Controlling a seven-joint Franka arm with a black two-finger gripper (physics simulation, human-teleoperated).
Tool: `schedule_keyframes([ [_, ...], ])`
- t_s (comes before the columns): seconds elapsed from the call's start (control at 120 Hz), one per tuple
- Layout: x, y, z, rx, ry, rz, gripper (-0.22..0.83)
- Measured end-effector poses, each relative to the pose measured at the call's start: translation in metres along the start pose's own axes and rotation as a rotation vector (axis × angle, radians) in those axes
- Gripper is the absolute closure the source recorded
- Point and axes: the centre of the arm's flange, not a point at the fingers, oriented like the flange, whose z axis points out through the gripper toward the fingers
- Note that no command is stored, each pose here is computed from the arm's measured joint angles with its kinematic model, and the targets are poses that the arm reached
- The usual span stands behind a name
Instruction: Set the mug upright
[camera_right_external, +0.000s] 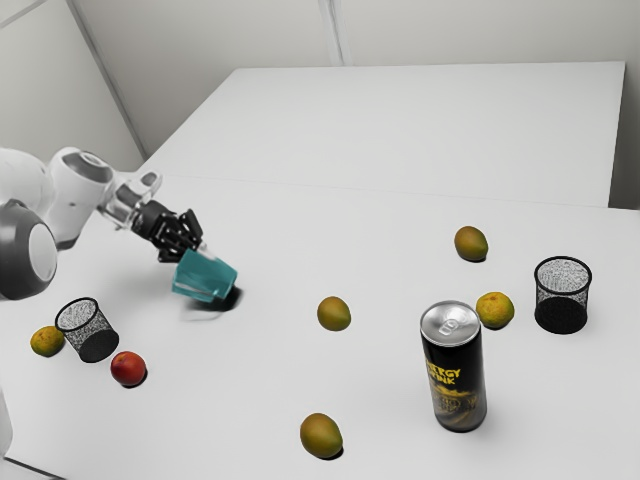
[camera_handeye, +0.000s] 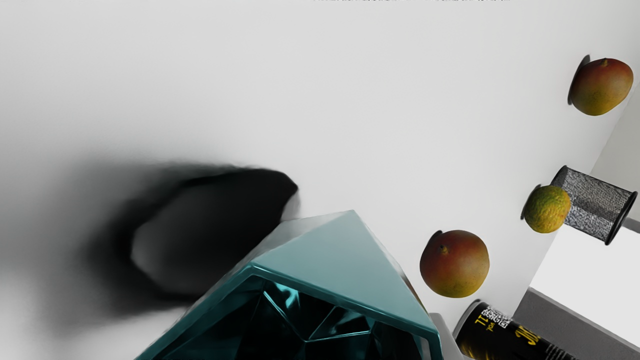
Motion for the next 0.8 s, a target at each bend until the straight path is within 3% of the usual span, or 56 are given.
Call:
schedule_keyframes([
  [0.2,0.002,0.057,0.02,0.197,0.077,0.071,0.78],
  [0.467,-0.018,0.11,0.044,0.616,0.207,0.162,0.78],
  [0.8,-0.055,0.117,0.071,0.758,0.303,0.02,0.78],
])
